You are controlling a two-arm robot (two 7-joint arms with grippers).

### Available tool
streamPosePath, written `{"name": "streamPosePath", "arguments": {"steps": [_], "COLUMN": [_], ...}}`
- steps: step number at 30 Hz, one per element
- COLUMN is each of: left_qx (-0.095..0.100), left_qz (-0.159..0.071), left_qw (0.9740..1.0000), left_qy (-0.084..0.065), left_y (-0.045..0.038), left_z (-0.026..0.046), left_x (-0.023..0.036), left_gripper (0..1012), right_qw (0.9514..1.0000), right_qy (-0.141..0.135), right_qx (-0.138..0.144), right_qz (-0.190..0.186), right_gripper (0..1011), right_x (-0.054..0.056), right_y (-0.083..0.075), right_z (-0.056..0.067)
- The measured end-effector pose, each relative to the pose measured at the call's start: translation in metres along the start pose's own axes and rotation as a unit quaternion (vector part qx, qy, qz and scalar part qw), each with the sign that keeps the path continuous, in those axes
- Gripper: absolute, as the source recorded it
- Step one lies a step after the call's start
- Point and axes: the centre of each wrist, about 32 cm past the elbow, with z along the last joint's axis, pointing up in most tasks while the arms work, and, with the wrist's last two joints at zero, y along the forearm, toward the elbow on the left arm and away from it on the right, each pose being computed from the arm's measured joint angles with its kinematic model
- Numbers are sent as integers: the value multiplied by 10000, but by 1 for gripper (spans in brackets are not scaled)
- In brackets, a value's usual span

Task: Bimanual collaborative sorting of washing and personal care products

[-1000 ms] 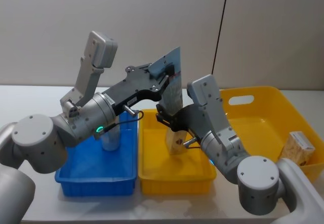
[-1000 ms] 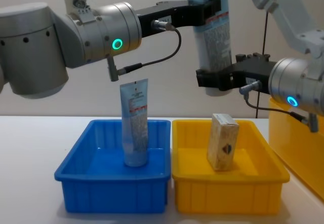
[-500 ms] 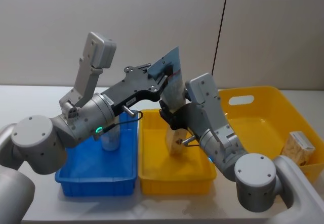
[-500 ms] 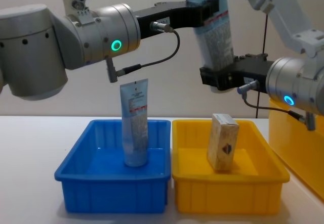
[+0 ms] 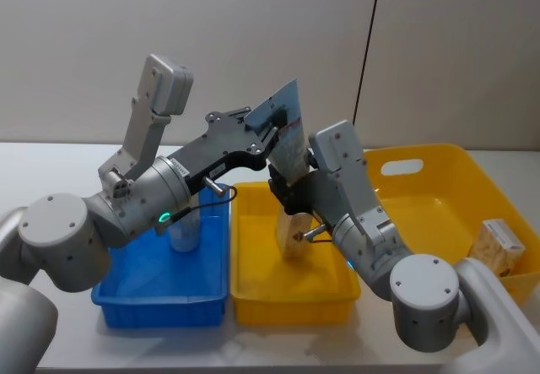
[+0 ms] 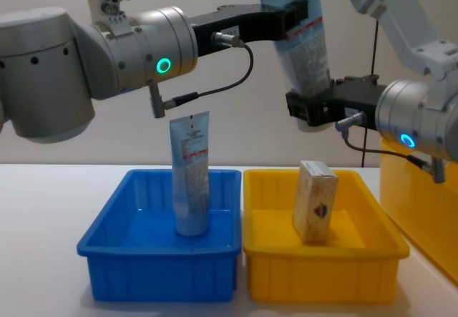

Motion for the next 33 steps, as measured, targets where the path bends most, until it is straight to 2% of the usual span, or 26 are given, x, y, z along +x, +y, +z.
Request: {"name": "streamPosePath", "arguments": {"steps": [8,12,17,20,27,33], "left_qx": [0,-4,-4,-4,-3,-2], "left_qz": [5,9,9,8,6,6], "left_qw": [10000,10000,10000,10000,10000,10000], "left_qy": [-1,0,-1,-1,-1,0], "left_y": [1,1,1,1,1,1], "left_z": [0,1,0,0,0,0], "left_x": [0,1,1,1,0,0], "left_gripper": [143,223,355,492,692,881], "right_qw": [10000,10000,10000,10000,10000,9997], "right_qy": [-4,-5,-4,-4,3,51], "right_qx": [-5,-10,-11,-10,-12,-35], "right_qz": [-4,-7,-6,-6,-39,-240], "right_gripper": [544,518,458,436,384,344], "right_x": [-1,0,-1,-1,7,70], "right_y": [3,4,5,6,7,13], "right_z": [-1,-4,-4,-3,-4,-12]}}
